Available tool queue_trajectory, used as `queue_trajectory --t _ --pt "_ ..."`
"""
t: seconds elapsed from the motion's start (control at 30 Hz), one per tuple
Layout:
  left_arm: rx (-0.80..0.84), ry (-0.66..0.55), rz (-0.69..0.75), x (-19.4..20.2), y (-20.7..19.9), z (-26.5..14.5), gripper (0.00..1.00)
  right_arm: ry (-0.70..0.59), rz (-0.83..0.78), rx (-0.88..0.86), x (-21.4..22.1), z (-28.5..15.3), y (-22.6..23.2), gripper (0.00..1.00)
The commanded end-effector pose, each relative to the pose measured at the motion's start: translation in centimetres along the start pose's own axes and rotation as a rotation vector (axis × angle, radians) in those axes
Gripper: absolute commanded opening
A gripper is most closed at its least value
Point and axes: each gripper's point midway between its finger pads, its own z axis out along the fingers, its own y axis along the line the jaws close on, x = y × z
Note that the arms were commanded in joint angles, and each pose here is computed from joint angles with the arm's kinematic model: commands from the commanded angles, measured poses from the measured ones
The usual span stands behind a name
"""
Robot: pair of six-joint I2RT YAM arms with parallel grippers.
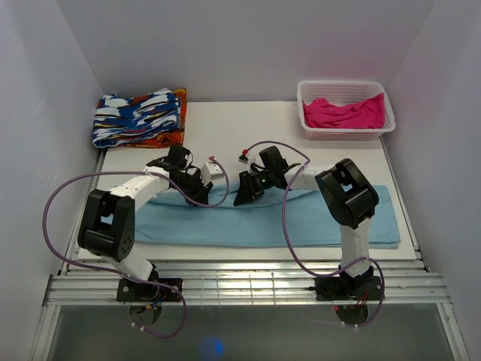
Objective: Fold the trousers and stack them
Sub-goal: Fold the trousers
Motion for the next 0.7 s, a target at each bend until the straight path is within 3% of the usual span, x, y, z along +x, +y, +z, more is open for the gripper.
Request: queue_trajectory --t 0.0,0.3,0.47,0.67 --pt "-0.061 -0.041 -0.015 -1.3 2.0 -1.0 0.29 0.004 -0.019 0.006 0.4 0.0 -0.2 0.39" --pt "-0.1 -0.05 -0.02 -1.0 3.4 -1.5 0.32 0.009 -0.008 0.003 0.4 0.3 -0.3 0.39" --pt "-0.097 -0.07 -0.042 -1.5 3.8 -1.2 0.43 0.005 -0.018 -0.004 0.1 0.4 0.0 0.4" --pt "-0.09 -0.092 -0.061 -2.0 4.3 -0.6 0.46 0.005 -0.022 -0.008 0.0 0.6 0.1 0.4"
